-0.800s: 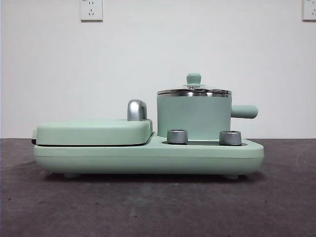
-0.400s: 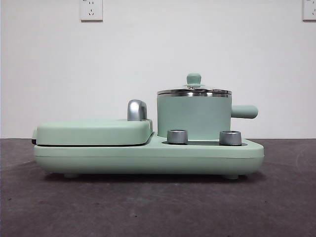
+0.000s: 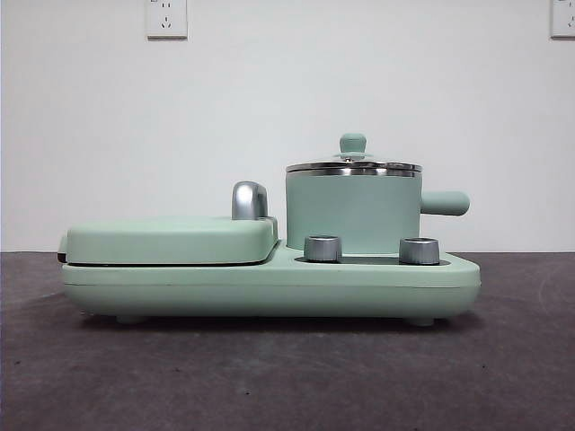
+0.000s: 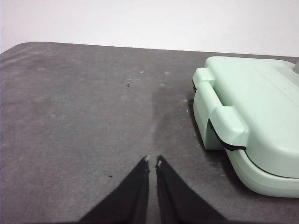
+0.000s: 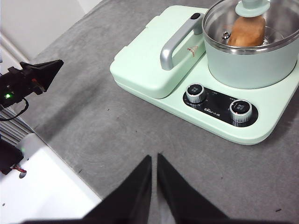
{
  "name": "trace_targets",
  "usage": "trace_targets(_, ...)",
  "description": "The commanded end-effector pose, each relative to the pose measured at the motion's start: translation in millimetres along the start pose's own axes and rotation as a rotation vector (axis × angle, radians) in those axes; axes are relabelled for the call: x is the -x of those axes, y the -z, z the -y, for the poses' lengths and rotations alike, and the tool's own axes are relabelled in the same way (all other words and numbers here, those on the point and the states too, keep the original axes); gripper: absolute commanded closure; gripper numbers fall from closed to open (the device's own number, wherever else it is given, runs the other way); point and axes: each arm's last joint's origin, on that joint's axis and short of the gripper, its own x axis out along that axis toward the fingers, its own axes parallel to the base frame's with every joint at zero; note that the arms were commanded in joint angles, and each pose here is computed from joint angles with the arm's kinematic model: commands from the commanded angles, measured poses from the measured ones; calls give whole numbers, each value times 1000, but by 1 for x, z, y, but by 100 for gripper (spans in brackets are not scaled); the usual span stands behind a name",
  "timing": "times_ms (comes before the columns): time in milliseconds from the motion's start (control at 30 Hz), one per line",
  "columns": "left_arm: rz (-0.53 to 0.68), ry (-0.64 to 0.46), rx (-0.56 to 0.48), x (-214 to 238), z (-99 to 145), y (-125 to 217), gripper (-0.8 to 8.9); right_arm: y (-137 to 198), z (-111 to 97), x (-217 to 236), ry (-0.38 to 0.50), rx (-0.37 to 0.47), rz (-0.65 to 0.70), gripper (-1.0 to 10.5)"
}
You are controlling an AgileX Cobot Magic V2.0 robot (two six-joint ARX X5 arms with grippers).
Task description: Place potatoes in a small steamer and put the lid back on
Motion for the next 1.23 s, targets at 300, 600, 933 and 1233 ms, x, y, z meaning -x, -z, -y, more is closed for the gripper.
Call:
trace_targets(300,-3,0,-9,-2,0,5,786,8,27,-5,156,-62,217,930)
trace_targets(600,-3,0,-9,-2,0,5,786,62,85,-42,382,-25,551,930)
trace_targets(933,-3,0,-9,-2,0,5,786,115,110,-65,520,-18,544,930)
trace_targets(1233,-3,0,-9,-2,0,5,786,133,120,-72,646,17,509,930)
